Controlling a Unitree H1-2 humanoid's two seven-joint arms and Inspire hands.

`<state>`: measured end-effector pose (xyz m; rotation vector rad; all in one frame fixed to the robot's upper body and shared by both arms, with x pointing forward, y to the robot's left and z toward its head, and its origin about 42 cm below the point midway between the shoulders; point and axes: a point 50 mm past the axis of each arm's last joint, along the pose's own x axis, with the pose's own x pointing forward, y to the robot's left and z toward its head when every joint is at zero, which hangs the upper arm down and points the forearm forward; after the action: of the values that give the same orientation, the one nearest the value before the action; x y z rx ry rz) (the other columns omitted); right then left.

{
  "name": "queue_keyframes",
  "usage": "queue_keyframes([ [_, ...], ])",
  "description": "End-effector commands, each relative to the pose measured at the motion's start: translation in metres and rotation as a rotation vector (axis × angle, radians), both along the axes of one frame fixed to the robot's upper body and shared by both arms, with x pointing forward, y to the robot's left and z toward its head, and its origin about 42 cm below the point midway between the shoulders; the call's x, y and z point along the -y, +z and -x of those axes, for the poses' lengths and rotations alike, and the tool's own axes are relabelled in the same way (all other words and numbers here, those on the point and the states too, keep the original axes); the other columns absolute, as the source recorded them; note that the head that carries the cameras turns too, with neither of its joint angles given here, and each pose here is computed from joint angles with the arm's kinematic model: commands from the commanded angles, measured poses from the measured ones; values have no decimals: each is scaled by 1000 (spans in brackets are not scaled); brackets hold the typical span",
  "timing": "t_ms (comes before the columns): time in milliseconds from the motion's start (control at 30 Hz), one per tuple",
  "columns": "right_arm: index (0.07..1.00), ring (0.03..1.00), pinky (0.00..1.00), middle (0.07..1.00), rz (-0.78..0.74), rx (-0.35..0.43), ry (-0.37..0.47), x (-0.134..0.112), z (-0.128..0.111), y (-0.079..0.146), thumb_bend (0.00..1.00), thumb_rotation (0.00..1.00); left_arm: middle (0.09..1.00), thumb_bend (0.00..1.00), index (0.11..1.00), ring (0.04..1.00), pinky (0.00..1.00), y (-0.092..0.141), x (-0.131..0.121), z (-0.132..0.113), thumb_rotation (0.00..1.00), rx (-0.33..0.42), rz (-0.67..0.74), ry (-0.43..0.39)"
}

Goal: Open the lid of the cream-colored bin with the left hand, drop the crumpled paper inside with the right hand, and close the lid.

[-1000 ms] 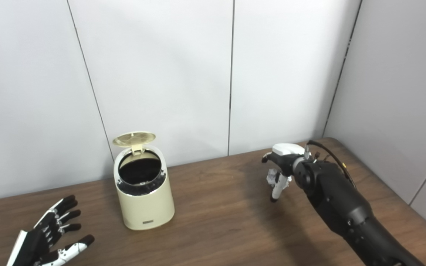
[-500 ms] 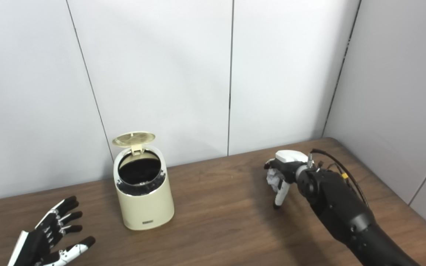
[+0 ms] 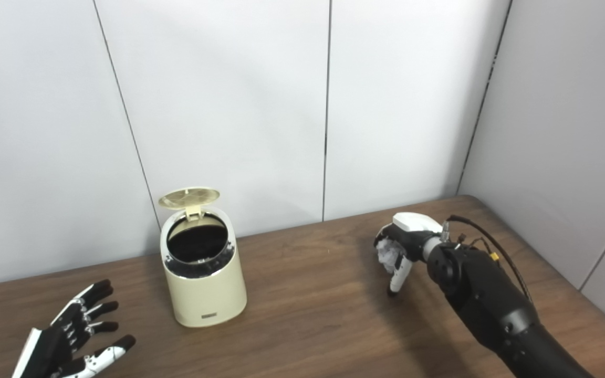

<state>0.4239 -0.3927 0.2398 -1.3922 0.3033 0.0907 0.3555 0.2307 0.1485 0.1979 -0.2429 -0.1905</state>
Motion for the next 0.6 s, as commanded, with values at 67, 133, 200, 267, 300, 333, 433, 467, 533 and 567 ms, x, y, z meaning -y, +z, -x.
queue_keyframes([
  [67, 510, 471, 507, 495, -4, 109, 30, 5, -4, 15, 533, 0, 879, 666, 904, 812, 681, 18, -1, -5, 17, 69, -15, -7],
  [133, 490, 449, 492, 494, -10, 127, 41, 5, -3, 15, 523, 0, 877, 664, 905, 813, 683, 18, -1, -5, 10, 70, -16, -8],
  [200, 484, 439, 486, 498, -11, 136, 47, 6, -3, 16, 520, 0, 874, 665, 905, 811, 683, 18, -1, -6, 12, 73, -21, -6],
  [267, 487, 428, 480, 501, -15, 137, 43, 6, -3, 17, 519, 0, 878, 662, 904, 813, 671, 18, 0, -6, 9, 69, -19, -6],
  [300, 488, 425, 479, 503, -16, 138, 44, 6, -3, 18, 519, 0, 880, 662, 904, 815, 669, 18, 0, -6, 10, 69, -19, -8],
  [333, 493, 420, 476, 503, -15, 141, 47, 5, -2, 19, 518, 0, 883, 658, 906, 816, 668, 18, 0, -6, 9, 70, -21, -11],
  [433, 500, 411, 475, 505, -19, 161, 62, 5, -2, 20, 517, 0, 880, 656, 904, 808, 661, 18, 0, -6, 10, 72, -28, -11],
  [467, 502, 409, 470, 504, -18, 166, 66, 6, -2, 20, 517, 0, 877, 658, 900, 804, 657, 18, 0, -6, 8, 72, -29, -10],
  [533, 501, 411, 468, 503, -18, 173, 65, 6, -2, 21, 518, 0, 874, 665, 896, 800, 656, 18, 1, -6, 13, 67, -24, -9],
  [567, 500, 412, 465, 502, -18, 176, 63, 6, -2, 21, 518, 0, 873, 666, 895, 801, 658, 18, 1, -6, 13, 66, -23, -8],
])
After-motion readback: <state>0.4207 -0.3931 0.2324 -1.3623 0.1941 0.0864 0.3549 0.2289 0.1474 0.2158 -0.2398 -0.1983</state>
